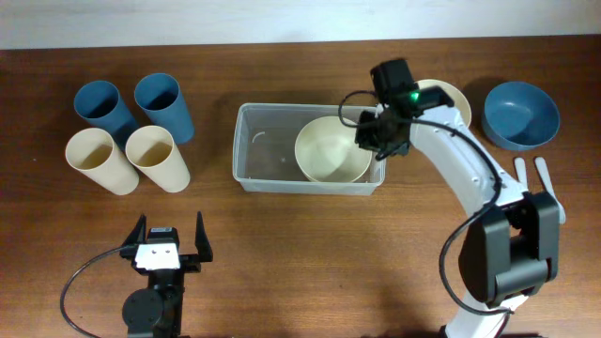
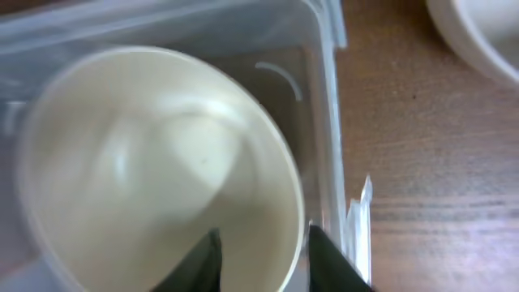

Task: Pack container
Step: 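Release the bowl in the container and raise the right gripper, then move the right gripper to the back cream bowl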

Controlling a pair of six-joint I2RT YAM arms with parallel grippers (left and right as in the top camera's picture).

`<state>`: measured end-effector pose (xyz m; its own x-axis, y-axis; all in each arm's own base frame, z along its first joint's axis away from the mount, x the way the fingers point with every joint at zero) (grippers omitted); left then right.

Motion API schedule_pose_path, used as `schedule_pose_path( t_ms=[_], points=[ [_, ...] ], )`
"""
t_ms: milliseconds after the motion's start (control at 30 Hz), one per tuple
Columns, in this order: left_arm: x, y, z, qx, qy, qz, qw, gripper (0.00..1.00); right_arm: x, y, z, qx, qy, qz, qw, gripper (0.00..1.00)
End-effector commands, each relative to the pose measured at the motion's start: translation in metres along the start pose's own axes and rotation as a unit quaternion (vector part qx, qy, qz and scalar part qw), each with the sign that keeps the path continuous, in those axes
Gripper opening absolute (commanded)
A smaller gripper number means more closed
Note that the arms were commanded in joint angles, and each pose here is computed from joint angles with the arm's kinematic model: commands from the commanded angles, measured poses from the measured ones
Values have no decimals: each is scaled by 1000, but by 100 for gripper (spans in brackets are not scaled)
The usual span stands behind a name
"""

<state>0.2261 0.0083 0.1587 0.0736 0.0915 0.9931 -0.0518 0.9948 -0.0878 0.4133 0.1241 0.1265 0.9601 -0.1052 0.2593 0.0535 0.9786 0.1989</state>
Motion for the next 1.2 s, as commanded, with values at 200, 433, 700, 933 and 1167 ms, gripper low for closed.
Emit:
schedule_pose_path(
  t_ms=[200, 433, 700, 933, 1167],
  points=[
    [-1, 0, 0, -1, 0, -4, 1000, 100, 40, 17, 114, 8, -61, 38, 997, 48],
    [-1, 0, 0, -1, 0, -4, 1000, 100, 30, -6, 192, -38, -85, 20, 996, 57],
    [-1, 0, 0, -1, 0, -4, 1000, 100, -21, -20, 258, -53, -97, 27, 993, 68],
    [-1, 0, 0, -1, 0, -4, 1000, 100, -67, -27, 314, -35, -164, 45, 985, 99],
    [-1, 0, 0, -1, 0, -4, 1000, 100, -129, -70, 305, -104, -153, -24, 983, 99]
  ],
)
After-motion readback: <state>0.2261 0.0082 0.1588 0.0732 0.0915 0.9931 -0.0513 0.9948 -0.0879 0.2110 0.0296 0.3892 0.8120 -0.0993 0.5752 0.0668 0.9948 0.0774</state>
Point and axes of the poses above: each gripper's point midway between its finger pads, its own z axis back along the fingers, its own y axis along the line the jaws close on, x = y × z, the point moved 2 cm from there along z, back along the fingers, and after that the axes turned 8 degrees about z, right-handed, at the moved point
